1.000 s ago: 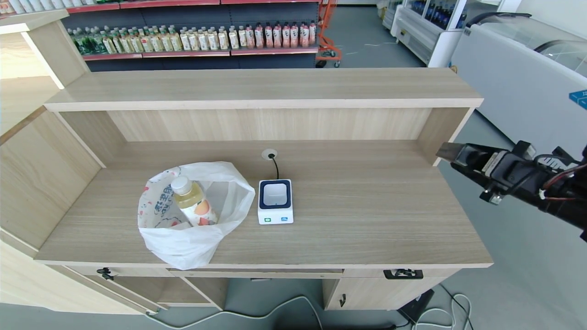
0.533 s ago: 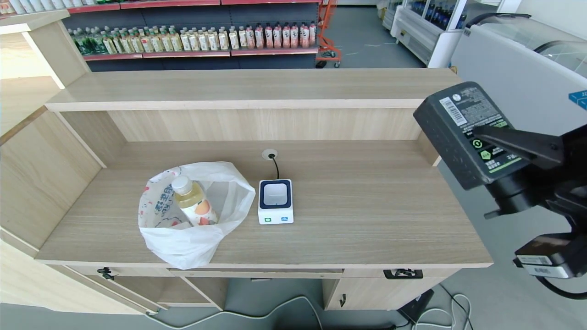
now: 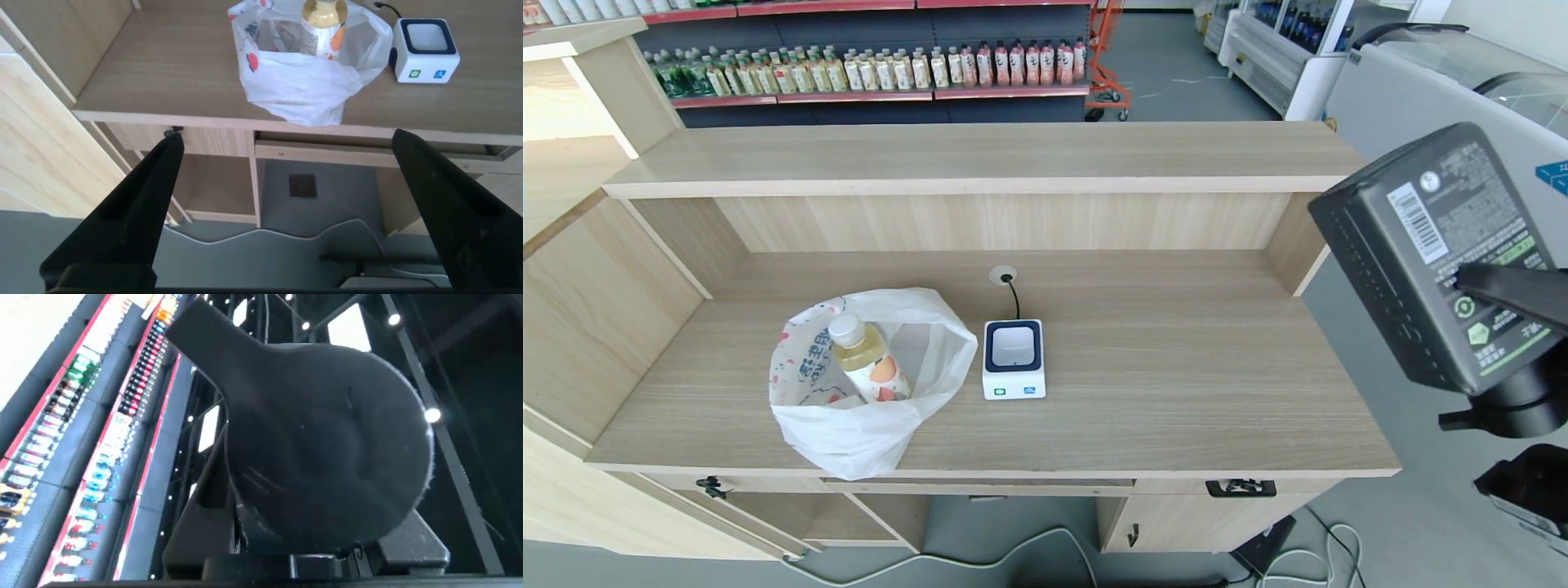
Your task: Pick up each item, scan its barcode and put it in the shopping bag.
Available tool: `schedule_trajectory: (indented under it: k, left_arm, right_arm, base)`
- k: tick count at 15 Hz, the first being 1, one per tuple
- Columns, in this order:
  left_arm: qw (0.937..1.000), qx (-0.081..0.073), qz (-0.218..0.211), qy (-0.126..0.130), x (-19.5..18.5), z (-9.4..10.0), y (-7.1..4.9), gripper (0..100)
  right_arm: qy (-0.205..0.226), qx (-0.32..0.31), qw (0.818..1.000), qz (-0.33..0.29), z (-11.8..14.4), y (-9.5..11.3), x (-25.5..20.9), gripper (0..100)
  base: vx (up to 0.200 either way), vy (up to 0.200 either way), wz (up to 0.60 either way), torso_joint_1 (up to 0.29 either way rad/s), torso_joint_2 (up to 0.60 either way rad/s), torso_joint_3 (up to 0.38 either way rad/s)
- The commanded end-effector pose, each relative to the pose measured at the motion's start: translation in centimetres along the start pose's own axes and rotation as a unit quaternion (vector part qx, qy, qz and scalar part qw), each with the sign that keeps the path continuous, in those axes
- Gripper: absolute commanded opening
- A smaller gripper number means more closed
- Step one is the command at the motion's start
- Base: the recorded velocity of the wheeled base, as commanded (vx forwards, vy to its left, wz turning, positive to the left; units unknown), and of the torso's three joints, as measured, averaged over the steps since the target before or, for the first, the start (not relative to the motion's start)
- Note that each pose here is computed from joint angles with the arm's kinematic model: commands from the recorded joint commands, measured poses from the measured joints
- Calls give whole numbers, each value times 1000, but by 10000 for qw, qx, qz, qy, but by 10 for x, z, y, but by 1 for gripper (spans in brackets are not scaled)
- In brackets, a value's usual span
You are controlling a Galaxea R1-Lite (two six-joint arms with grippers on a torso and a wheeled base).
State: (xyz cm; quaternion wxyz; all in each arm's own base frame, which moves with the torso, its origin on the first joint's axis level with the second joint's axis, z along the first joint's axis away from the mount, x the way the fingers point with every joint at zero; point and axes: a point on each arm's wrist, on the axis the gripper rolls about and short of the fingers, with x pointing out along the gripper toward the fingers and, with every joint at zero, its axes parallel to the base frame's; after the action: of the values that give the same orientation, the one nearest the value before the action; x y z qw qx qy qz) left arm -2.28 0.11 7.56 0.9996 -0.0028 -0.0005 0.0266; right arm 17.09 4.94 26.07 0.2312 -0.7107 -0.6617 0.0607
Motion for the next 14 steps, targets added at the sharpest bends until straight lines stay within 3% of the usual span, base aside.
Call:
schedule_trajectory:
  k: [1,4,6,10,14]
  left_arm:
    - [10000,-3,2,-3,0,0,0,100]
    - [10000,-3,2,-3,0,0,0,100]
    - [10000,-3,2,-3,0,0,0,100]
    - [10000,-3,2,-3,0,0,0,100]
    - [10000,-3,2,-3,0,0,0,100]
  right_arm:
    - [-75,-236,9995,-203,3,-23,-2,0]
    - [-389,24,9976,-570,11,-28,10,0]
    - [-823,472,9908,-968,23,-31,23,0]
    - [-1141,983,9825,-1094,35,-29,32,0]
    - [-1191,912,9821,-1138,35,-34,29,0]
  base:
    - [0,0,0,0,0,0]
    - [0,0,0,0,0,0]
    - [0,0,0,0,0,0]
    - [0,0,0,0,0,0]
    - [0,0,0,0,0,0]
